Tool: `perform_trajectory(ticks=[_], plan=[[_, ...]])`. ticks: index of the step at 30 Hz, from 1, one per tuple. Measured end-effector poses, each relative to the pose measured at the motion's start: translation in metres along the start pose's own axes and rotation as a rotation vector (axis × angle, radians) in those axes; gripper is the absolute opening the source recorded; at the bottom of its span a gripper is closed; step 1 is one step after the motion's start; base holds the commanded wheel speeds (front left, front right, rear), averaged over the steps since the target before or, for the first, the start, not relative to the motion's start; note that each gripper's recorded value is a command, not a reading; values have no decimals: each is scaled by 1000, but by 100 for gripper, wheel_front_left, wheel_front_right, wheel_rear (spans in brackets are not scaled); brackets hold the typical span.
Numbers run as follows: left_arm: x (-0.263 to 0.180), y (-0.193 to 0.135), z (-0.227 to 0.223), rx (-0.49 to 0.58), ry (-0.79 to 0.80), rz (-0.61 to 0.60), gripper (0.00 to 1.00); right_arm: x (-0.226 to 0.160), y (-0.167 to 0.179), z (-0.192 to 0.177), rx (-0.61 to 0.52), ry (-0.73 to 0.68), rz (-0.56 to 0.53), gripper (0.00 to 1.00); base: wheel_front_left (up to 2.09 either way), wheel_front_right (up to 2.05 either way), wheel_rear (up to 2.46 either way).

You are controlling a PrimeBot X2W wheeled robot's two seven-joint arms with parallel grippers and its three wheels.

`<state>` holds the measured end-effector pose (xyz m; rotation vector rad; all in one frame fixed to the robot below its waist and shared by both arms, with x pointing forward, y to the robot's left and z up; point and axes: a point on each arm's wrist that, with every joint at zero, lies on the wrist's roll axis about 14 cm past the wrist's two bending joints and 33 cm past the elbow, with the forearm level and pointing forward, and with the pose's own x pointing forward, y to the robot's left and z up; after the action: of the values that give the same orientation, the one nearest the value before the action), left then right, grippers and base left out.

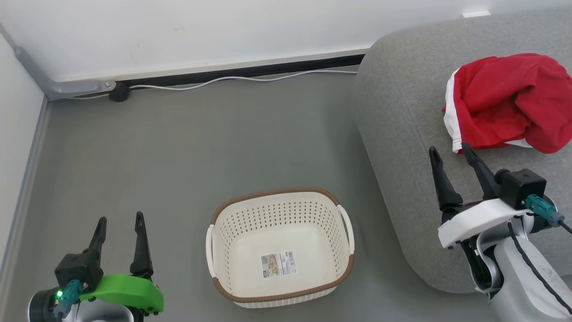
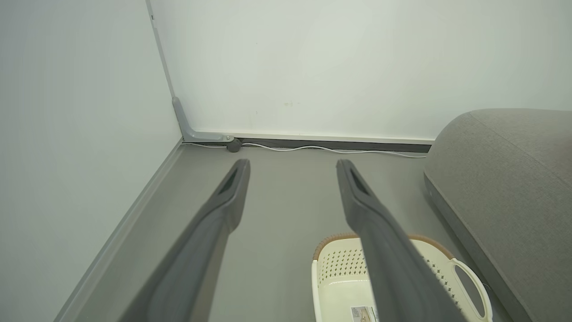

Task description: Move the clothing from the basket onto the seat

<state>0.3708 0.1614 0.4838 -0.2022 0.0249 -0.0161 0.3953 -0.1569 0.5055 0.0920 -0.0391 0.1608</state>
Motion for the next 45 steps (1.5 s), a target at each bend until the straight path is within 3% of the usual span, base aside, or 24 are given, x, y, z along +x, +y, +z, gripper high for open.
perform_trajectory(ticks=[14,15,21,25,45], plan=[[0,-4,0,9,-6,-2,100,-3,-1,2,-7,0,-2,100,0,0,0],[0,-4,0,9,-6,-1,0,-2,-1,3,-8,-2,-2,0,0,0,0],[-5,-7,-18,-5,52,4,0,-16,4,-26,25,85,-13,0,0,0,0],[-6,-6,-19,-28,59,6,0,-17,-1,-27,55,88,-33,0,0,0,0],[-7,8,-27,-323,126,76,0,-16,-19,-30,363,118,-142,0,0,0,0]])
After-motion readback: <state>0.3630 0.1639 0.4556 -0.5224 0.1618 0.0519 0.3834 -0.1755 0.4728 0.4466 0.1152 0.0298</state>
